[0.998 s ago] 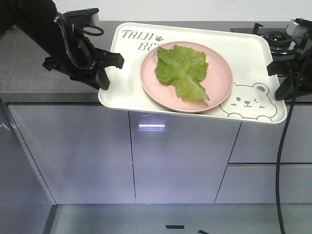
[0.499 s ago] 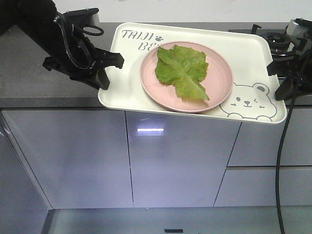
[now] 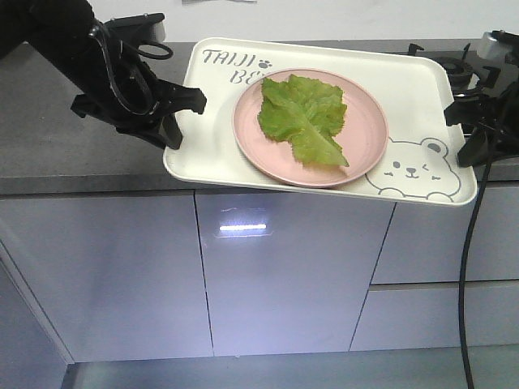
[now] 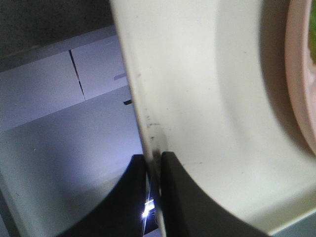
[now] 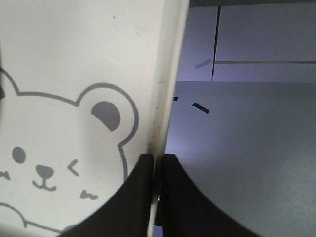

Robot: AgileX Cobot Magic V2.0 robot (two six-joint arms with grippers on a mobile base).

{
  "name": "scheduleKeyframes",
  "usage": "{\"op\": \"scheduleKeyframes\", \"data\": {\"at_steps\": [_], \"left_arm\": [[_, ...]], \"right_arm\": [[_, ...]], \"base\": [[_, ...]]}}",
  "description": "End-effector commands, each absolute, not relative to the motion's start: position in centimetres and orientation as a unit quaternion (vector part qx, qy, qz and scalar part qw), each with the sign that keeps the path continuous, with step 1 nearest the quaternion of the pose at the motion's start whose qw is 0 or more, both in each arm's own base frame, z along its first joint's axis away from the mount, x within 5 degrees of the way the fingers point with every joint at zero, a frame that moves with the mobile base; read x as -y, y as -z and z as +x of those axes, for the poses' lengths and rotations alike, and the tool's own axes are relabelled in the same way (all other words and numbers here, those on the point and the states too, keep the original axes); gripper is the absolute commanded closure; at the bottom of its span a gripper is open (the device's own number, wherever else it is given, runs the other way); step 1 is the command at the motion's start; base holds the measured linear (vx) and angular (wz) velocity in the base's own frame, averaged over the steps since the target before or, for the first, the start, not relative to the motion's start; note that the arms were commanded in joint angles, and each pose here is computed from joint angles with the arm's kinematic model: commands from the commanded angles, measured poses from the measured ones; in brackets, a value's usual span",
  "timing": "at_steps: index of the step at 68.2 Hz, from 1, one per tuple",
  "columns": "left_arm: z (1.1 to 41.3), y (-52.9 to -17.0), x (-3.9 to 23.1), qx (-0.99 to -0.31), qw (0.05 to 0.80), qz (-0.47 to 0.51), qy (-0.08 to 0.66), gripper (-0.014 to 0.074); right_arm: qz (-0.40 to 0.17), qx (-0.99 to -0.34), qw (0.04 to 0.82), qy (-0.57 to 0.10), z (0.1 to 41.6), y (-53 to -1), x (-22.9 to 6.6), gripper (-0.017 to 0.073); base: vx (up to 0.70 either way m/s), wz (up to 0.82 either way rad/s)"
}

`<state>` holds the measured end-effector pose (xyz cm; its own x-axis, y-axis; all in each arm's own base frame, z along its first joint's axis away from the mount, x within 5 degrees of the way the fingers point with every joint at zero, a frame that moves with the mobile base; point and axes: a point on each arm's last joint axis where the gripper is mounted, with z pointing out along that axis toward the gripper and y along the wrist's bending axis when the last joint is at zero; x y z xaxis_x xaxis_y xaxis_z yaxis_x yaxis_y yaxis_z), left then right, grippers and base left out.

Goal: Transfer vegetables to tray and serve
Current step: 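Drive the base toward the other counter carrying the tray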

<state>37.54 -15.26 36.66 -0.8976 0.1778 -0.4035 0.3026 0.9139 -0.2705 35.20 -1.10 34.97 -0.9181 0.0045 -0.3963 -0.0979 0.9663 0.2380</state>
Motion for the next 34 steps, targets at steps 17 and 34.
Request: {"op": "scheduleKeyframes", "data": {"at_steps": [17, 34], "left_arm": [[35.56, -40.3, 17.39, -0.926, 0.233, 0.147, 0.259, 0.0599], [35.56, -40.3, 17.39, -0.926, 0.233, 0.147, 0.259, 0.0599]], "right_arm": [[-0.046, -0.95, 0.229, -0.206, 33.81, -38.0, -1.31, 0.0565], [-0.046, -0.95, 0.229, -0.206, 33.81, -38.0, -1.31, 0.0565]], "base": [[0.1, -0.01], [0.11, 0.03]]}}
